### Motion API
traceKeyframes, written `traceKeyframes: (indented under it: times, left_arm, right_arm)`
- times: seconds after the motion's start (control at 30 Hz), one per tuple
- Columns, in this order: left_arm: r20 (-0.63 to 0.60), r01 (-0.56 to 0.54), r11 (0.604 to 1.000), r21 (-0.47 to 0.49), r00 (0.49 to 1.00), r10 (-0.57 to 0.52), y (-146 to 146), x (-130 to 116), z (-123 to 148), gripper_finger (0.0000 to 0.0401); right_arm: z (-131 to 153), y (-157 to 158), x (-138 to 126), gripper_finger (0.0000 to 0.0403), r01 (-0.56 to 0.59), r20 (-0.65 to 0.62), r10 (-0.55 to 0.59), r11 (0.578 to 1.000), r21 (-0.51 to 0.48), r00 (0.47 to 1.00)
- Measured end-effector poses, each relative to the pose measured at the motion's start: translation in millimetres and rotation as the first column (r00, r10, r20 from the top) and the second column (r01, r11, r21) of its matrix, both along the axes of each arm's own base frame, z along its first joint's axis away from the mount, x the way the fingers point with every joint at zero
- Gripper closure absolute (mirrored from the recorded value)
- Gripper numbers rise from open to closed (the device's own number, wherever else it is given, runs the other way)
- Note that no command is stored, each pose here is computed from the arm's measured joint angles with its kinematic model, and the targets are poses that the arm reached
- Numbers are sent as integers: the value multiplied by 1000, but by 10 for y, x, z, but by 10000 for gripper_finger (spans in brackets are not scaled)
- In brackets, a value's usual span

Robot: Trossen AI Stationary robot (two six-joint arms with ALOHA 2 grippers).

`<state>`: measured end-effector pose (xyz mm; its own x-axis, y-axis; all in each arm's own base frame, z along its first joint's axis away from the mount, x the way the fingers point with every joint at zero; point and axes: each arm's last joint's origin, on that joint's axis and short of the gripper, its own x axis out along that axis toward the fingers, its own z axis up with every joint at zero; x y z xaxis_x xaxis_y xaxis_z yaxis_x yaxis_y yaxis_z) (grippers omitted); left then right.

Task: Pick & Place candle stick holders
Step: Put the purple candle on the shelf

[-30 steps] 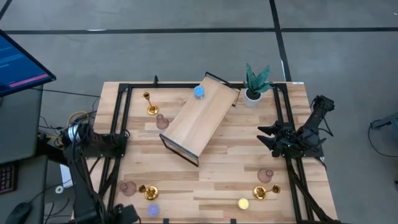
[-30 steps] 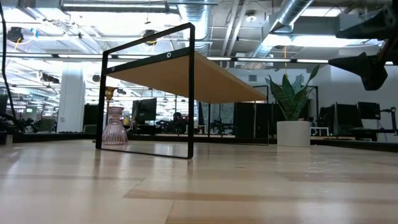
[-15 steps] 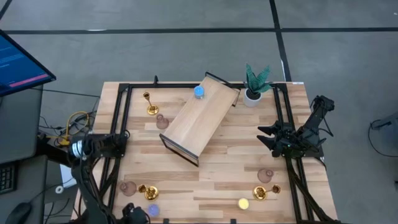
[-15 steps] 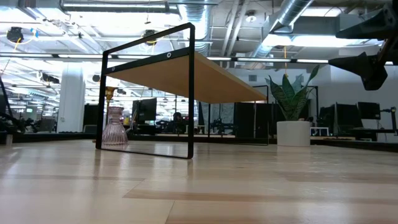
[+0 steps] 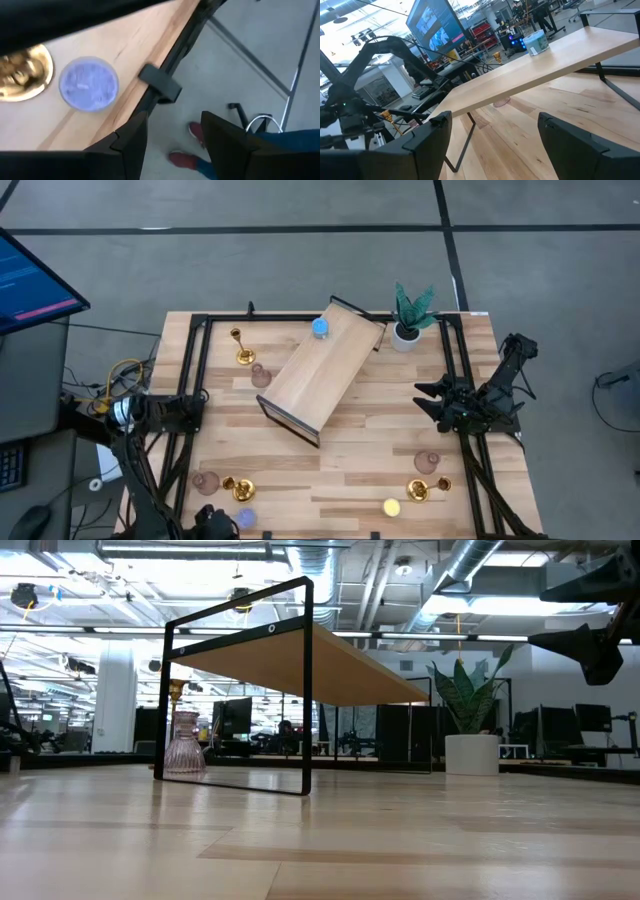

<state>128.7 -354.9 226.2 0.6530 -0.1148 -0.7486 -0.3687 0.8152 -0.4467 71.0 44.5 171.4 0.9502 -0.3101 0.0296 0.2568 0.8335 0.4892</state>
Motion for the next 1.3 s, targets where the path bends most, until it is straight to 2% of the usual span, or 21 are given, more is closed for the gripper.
traceKeyframes:
  times: [0.1, 0.17, 0.33, 0.43, 0.67, 0.8, 0.9, 1.1, 1.3]
  left_arm:
    - [30, -9, 1000, -10, 1000, 9, 67, 39, 97, 214]
    - [1, -8, 999, -39, 1000, 8, 105, 76, 116, 214]
    - [-4, 53, 995, -81, 999, -54, 77, 77, 69, 207]
    - [1, 65, 995, -75, 998, -66, 73, 33, 21, 183]
    - [-22, 81, 997, -14, 996, -81, 136, -69, -167, 101]
    - [51, 71, 996, 59, 996, -74, 165, -166, -233, 77]
    - [112, 62, 992, 109, 991, -74, 187, -258, -285, 79]
    - [131, 80, 977, 198, 986, -107, 289, -401, -483, 103]
    - [182, 54, 959, 279, 977, -108, 420, -441, -647, 112]
  right_arm:
    - [0, 0, 0, 117, 0, 0, 0, 1000, 0, 1000]
    - [-1, 0, 0, 117, 0, 0, 0, 1000, 0, 1000]
    - [-2, 0, 0, 117, 0, -1, 0, 1000, -1, 1000]
    - [-2, 0, 0, 117, 0, -1, 0, 1000, -1, 1000]
    - [-2, 0, 0, 117, 0, -1, 0, 1000, -2, 1000]
    - [-2, 0, 0, 117, 0, -2, 0, 1000, -2, 1000]
    - [-2, 1, 0, 117, 0, -2, 0, 1000, -2, 1000]
    - [-2, 1, 0, 117, 0, -2, 0, 1000, -2, 1000]
    - [-2, 1, 0, 117, 0, -2, 0, 1000, -2, 1000]
